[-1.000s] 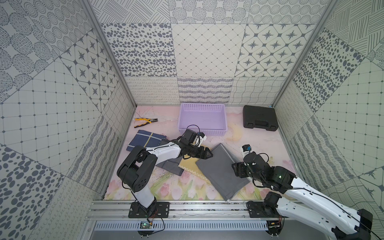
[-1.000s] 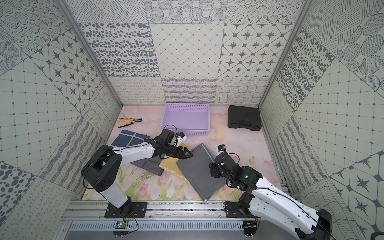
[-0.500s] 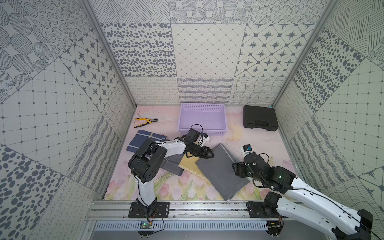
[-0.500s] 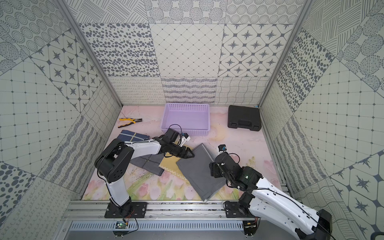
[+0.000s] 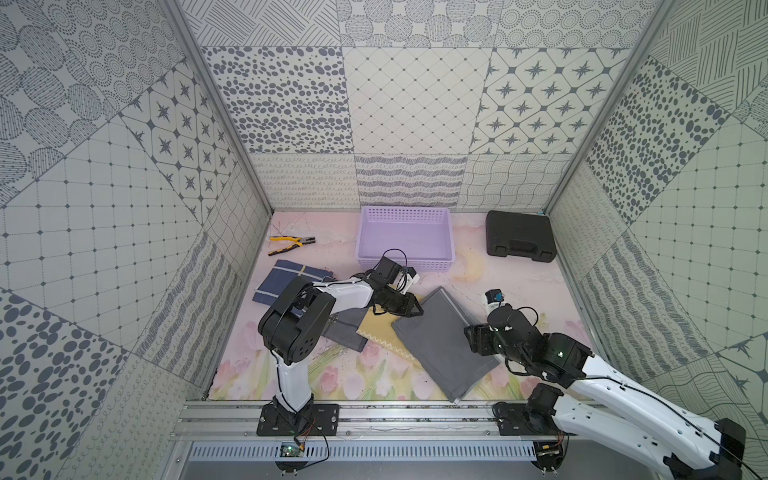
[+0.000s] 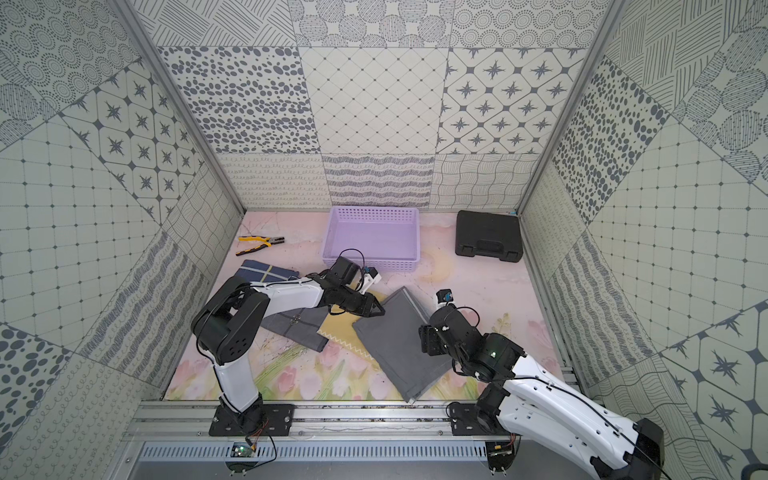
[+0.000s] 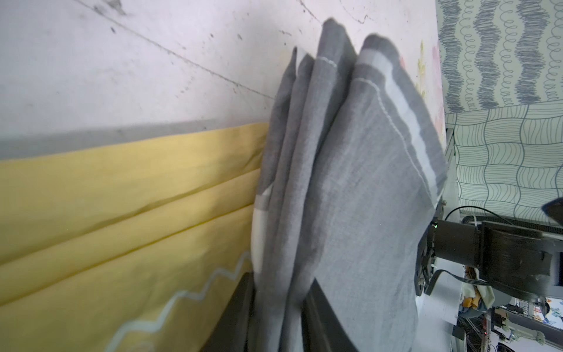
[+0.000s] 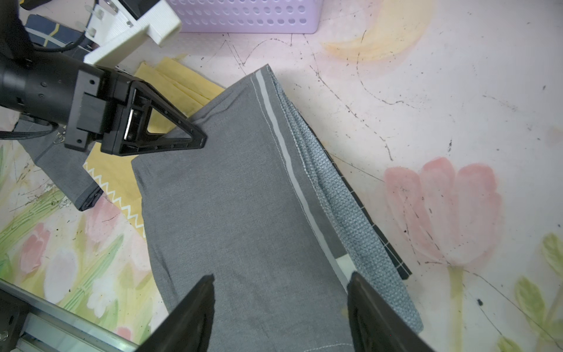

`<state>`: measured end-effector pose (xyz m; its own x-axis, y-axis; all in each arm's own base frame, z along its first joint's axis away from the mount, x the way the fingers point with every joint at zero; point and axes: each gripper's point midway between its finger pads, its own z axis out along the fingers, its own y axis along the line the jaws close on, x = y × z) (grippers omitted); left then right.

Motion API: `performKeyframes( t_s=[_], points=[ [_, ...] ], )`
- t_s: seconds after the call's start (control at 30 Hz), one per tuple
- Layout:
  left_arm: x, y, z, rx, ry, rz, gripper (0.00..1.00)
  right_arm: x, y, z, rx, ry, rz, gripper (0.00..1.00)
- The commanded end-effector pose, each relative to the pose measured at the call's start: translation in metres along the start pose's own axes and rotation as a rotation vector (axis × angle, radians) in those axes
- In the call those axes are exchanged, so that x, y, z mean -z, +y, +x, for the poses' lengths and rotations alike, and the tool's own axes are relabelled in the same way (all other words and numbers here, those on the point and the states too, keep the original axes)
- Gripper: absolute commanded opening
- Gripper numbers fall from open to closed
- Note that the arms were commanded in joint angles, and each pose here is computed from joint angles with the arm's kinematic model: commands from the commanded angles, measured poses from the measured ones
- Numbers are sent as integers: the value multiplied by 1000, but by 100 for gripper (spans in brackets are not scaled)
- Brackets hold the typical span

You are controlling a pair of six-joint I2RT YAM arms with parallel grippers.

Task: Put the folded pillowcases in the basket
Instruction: Pick up the pillowcase from the pillowcase.

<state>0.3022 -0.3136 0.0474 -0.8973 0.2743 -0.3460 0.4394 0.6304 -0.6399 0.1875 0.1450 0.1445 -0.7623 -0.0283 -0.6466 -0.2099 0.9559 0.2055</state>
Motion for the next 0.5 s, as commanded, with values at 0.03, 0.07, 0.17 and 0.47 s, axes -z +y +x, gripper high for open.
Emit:
performKeyframes(
  t_s=[0.03, 0.07, 0.17, 0.47],
  points=[
    [8, -9, 3, -21, -3, -2, 17, -1, -2, -1, -17, -19, 3, 71],
    [10, -10, 3, -24, -8, -1, 13, -1, -3, -1, -18, -17, 6, 71],
    [14, -16, 3, -32, -16, 5, 0, -1, -4, 0, -21, -16, 15, 71],
    [47, -55, 0, -75, -99, -18, 0, 0, -7, 0, -37, -22, 23, 71]
  ],
)
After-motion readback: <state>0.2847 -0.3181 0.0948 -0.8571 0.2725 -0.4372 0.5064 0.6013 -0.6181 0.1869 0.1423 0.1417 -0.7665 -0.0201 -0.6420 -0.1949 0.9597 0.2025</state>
